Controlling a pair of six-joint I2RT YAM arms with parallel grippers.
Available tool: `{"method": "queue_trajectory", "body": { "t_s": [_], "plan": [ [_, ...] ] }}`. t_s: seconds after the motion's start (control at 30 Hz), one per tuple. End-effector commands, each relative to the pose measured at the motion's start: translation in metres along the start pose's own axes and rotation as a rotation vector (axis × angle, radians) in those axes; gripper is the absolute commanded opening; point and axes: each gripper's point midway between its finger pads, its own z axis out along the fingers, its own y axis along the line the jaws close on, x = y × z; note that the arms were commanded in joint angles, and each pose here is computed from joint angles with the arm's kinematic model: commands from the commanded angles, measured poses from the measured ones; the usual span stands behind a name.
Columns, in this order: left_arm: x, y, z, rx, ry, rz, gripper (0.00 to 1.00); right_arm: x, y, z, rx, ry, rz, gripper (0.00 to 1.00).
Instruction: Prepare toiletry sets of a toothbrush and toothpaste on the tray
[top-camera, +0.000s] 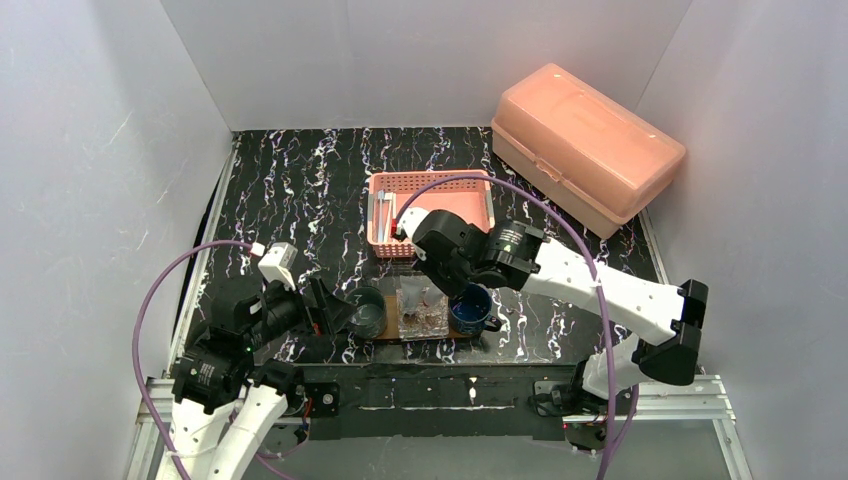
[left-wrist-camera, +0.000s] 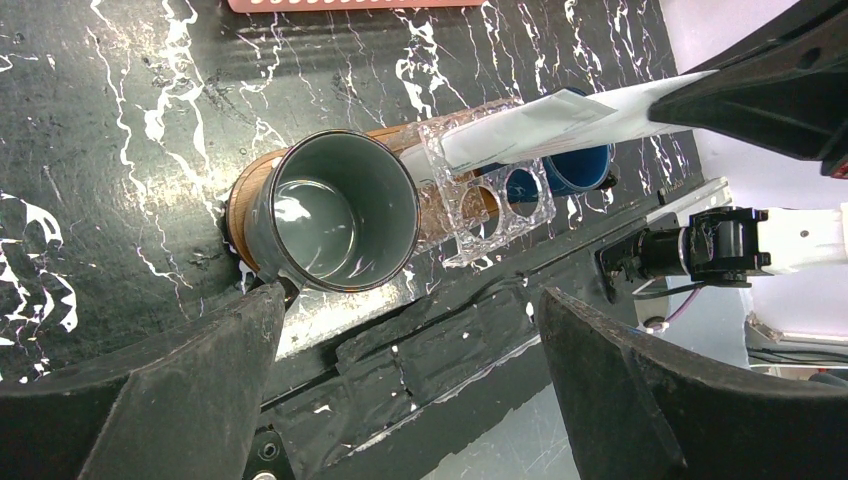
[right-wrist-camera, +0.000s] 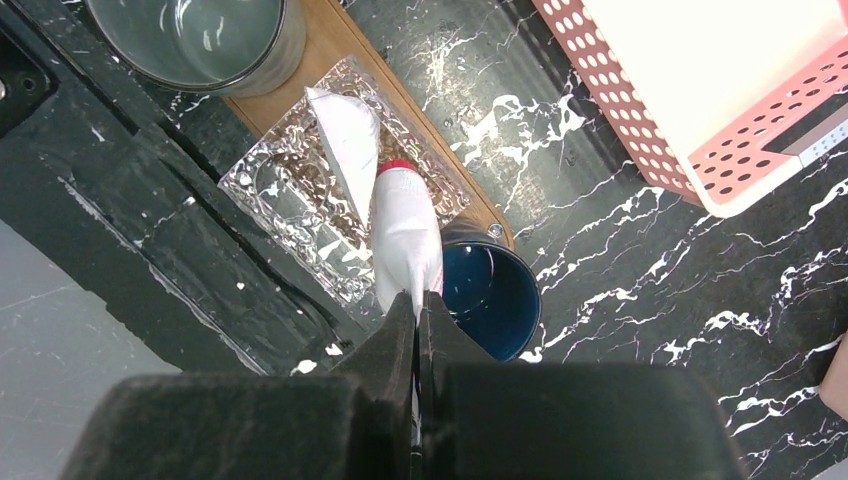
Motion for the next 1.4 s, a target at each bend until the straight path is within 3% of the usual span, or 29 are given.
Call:
{"method": "queue_trajectory", "body": {
  "t_s": [0.0, 1.13, 1.37],
  "plan": [
    [-0.001, 0.0, 0.001, 0.002, -0.001, 0.003, 0.98, -0.011, 0.0, 0.007, 0.019, -0.041, 0.006, 0.01],
    [0.0, -0.002, 0.003, 0.015, 0.011, 0.007, 0.98, 0.007, 0.009, 0.054, 0.025, 0.111, -0.044, 0.01],
    [0.0, -0.002, 0.004, 0.018, 0.014, 0.007, 0.98, 0.005, 0.01, 0.056, 0.026, 0.11, -0.049, 0.17]
  ]
}}
